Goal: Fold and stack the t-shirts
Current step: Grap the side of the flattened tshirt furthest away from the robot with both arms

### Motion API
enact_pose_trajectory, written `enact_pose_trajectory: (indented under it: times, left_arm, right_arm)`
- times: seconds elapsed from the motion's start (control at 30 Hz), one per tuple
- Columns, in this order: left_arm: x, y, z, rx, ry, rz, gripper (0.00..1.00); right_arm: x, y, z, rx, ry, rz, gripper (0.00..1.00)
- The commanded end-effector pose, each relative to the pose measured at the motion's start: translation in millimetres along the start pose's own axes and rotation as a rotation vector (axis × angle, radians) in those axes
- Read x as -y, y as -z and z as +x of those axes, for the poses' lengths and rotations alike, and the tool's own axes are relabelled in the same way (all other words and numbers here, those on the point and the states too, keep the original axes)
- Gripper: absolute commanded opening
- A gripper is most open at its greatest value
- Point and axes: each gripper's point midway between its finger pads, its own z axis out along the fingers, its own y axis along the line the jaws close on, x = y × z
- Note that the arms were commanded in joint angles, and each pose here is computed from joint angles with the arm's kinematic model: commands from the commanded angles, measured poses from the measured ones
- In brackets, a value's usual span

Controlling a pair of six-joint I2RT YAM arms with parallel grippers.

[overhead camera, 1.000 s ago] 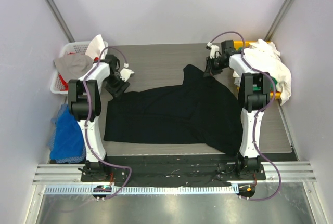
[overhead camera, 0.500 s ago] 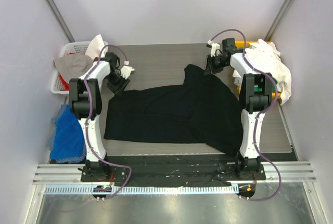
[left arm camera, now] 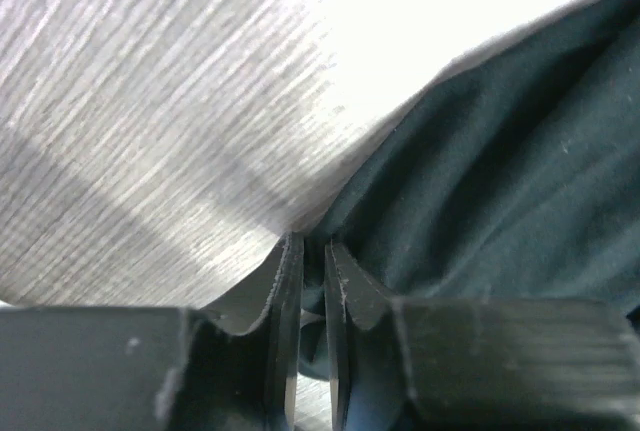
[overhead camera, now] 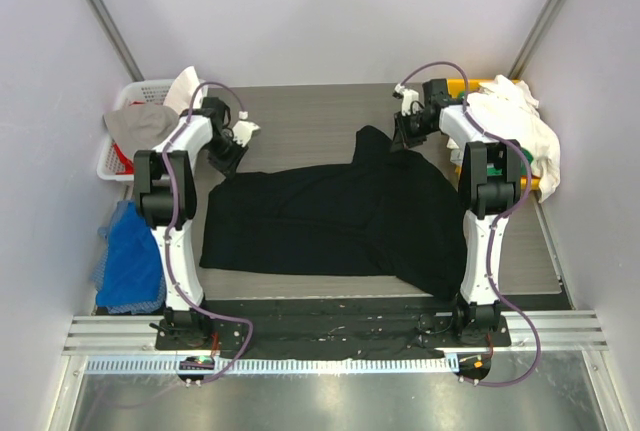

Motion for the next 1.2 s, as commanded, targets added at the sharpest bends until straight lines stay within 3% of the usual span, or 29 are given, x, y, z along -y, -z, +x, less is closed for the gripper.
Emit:
enact_pose_trajectory:
  times: [0.0,0.63,1.17]
  left_arm:
    - [-13,1,-17,0.065,0.012,-0.040,0.16]
    - [-44,64,-54,0.259,0.039,-0.292,0.16]
    - [-13,97,-25,0.202,0.012,-0.275,0.19]
  right_arm:
    - [-11,16,-13,0.035,0.049,0.004,0.01]
    - [-15,29,-20,0.051,0.081,0.029,0.01]
    - [-47,93,-47,0.137,0.166,0.054,0.01]
